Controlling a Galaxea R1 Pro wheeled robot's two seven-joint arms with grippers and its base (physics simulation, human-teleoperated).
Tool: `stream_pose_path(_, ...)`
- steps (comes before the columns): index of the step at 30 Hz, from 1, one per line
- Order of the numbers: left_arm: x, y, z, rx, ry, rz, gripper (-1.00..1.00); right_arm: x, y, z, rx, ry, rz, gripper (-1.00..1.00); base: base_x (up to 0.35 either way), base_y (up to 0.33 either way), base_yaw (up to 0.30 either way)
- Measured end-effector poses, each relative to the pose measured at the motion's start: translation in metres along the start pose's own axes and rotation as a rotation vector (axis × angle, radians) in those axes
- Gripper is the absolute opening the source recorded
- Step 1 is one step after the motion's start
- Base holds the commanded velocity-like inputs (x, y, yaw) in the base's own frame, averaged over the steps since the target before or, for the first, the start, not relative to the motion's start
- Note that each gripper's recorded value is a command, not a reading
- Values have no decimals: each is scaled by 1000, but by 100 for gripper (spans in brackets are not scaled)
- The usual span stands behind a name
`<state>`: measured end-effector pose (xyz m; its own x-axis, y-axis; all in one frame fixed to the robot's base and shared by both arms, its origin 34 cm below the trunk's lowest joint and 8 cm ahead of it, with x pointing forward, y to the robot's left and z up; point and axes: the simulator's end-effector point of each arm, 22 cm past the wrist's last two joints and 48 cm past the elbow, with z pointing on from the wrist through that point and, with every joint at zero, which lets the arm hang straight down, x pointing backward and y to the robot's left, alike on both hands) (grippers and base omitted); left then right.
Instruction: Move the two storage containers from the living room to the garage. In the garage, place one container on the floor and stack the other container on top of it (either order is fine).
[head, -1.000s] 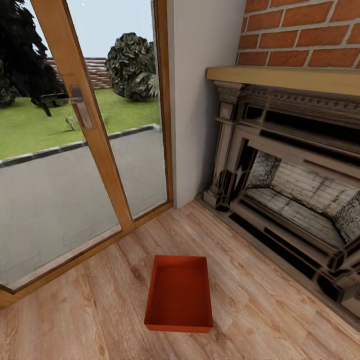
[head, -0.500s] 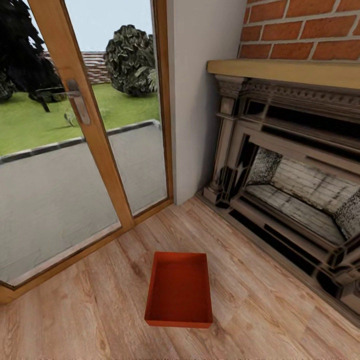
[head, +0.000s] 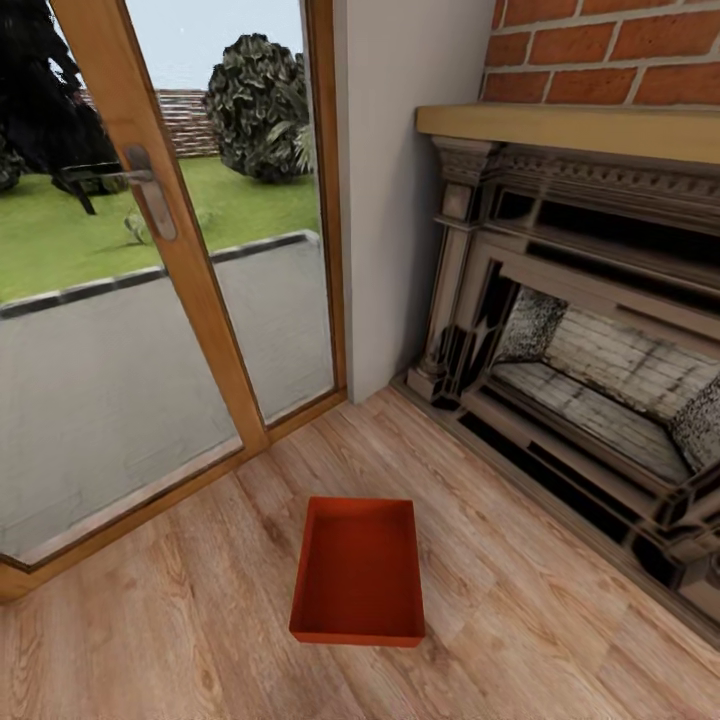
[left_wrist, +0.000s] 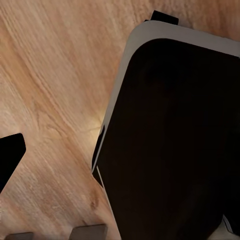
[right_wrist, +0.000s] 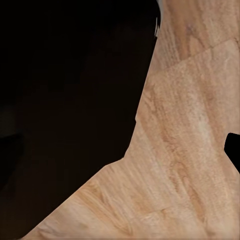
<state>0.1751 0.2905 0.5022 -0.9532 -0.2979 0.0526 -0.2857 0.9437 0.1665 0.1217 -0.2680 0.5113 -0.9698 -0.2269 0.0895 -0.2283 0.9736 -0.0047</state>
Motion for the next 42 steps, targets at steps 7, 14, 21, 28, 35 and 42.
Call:
stream_pose_path(7, 4, 1, 1, -4, 11, 2, 100, 5, 1, 0, -2, 12, 0, 100, 0, 0, 0)
stream_pose_path(14, 8, 3, 2, -7, 21, 3, 100, 9, 2, 0, -5, 24, -1, 100, 0, 0, 0)
stream_pose_path(21, 13, 4, 2, -10, 32, 5, 100, 13, 3, 0, -9, 34, -1, 100, 0, 0, 0)
stream_pose_path(28, 17, 5, 3, -14, 42, 6, 100, 18, 4, 0, -12, 46, -1, 100, 0, 0, 0)
stream_pose_path(35, 21, 6, 4, -17, 53, 8, 100, 22, 5, 0, -16, 56, -2, 100, 0, 0, 0)
stream_pose_path(42, 26, 8, 4, -21, 63, 10, 100, 26, 6, 0, -18, 67, -2, 100, 0, 0, 0)
